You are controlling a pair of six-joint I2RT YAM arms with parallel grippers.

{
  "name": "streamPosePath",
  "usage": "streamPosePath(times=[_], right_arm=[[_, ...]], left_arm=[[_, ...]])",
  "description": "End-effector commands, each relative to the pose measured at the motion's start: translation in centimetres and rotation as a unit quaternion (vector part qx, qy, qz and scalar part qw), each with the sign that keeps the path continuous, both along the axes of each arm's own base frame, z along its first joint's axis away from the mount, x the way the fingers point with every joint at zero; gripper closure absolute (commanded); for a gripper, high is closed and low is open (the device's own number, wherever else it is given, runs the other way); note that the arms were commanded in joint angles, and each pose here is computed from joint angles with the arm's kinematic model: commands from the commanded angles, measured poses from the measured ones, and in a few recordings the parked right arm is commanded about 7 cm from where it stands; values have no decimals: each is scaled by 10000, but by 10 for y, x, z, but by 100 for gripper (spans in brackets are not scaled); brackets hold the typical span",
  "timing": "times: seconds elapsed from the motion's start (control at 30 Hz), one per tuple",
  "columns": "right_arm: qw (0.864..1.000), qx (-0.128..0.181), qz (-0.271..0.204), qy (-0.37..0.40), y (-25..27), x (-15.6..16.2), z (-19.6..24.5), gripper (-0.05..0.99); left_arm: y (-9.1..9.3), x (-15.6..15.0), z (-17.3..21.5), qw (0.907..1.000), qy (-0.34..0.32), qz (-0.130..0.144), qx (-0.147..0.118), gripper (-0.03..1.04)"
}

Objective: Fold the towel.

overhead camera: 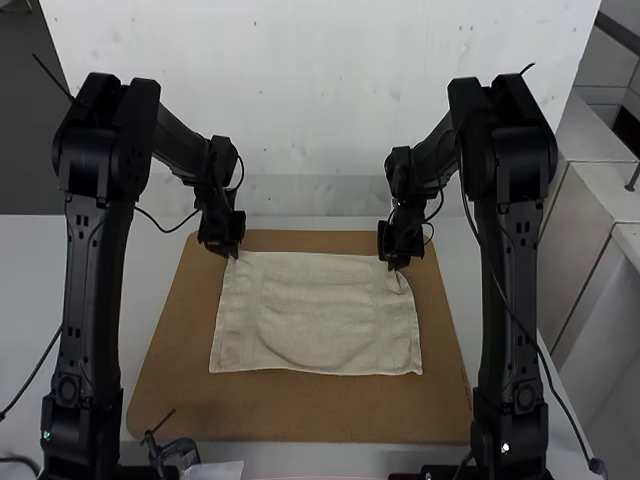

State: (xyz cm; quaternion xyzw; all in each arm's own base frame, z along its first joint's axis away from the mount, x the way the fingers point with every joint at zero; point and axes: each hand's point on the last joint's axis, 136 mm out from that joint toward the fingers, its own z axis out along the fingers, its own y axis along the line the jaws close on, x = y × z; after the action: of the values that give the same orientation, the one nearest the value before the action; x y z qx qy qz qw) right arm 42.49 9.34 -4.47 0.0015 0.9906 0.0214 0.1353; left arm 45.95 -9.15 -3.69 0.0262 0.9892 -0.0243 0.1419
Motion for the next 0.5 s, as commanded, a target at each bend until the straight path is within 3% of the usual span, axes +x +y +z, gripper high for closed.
streamPosePath(times=[0.0, 0.27, 0.47], right_arm=[[9983, -457, -193, 306, -33, -17, -25, 92], [9990, -393, -206, 84, -30, -4, -15, 92], [9980, -332, -306, -448, -27, 22, 22, 92]], left_arm=[[-16, -22, -17, 9981, 511, -276, -202, 100], [-18, -27, -7, 9984, 466, -294, -125, 100], [-22, -10, 46, 9993, -140, -310, -180, 100]])
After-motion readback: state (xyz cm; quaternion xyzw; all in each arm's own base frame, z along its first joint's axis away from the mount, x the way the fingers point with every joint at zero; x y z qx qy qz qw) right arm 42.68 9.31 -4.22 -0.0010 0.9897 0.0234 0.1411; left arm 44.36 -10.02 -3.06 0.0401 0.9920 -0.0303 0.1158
